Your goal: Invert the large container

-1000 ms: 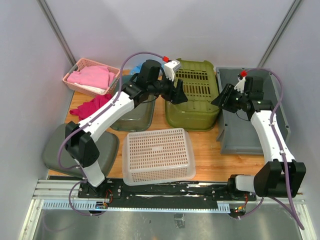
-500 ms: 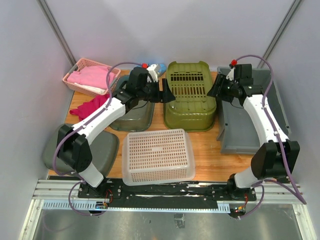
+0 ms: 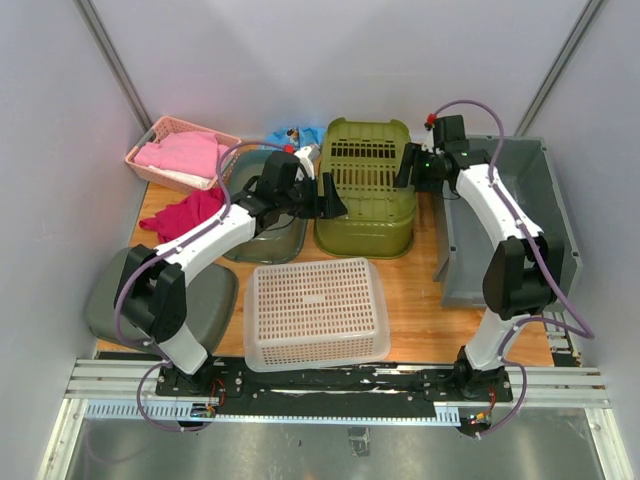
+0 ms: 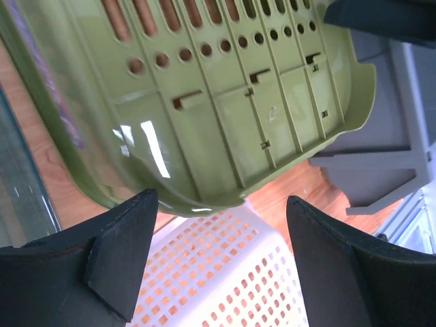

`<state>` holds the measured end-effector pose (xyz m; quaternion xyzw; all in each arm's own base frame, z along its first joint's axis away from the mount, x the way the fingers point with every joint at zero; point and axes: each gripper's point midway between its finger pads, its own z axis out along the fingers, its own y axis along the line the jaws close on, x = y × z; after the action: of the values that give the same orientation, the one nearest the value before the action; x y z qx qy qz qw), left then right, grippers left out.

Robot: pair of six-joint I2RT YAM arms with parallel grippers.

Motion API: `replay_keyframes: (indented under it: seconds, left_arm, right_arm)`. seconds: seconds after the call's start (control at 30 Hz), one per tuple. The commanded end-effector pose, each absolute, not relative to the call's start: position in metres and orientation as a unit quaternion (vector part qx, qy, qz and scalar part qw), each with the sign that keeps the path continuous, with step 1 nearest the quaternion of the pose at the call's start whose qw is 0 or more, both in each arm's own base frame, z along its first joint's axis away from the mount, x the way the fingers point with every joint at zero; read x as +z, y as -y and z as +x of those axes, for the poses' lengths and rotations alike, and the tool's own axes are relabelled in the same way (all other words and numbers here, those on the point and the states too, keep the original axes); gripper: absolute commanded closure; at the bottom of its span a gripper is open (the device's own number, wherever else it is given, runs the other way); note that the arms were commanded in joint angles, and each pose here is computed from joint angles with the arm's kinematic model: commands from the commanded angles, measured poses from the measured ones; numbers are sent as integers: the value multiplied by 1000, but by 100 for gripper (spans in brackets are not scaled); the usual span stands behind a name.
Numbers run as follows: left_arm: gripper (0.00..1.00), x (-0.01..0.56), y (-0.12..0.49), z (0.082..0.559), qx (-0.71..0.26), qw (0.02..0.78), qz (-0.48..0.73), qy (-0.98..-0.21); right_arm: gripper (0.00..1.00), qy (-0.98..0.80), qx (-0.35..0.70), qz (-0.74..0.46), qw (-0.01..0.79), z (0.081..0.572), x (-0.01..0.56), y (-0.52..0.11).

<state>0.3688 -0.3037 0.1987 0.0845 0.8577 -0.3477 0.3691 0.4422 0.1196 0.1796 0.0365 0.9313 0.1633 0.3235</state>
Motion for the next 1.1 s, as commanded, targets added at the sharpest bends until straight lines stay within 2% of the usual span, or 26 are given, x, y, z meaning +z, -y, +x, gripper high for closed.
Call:
replay_keyframes:
  seconds: [0.0,0.27,0.43,0.57,0.7,0.9,1.07]
  left_arm:
    - [19,193,301,374,-343,385,85,-853]
    - [19,223,285,374,-316,423,82,-845]
    - [18,251,280,368,-321,441,85,-834]
    - [18,276,277,361,-336,460,87,-818]
    - [17,291,278,354,-351,468,91,-806]
    - [16,296,282,344,-372,460,101,-800]
    - [16,292,282,339,-377,456,104,-799]
  right_arm:
    - [38,-926,224,-32,303,431,183,-178]
    - [38,-922,199,-36,330,432,204,-169]
    - [35,-905,120,18,408,427,250,-111]
    - [32,-894,9,57,445,415,258,-52]
    - [32,-909,-75,60,405,397,237,-22]
    - [33,-928,-111,47,353,383,199,-11]
    - [44,-941,-127,47,311,373,172,-7]
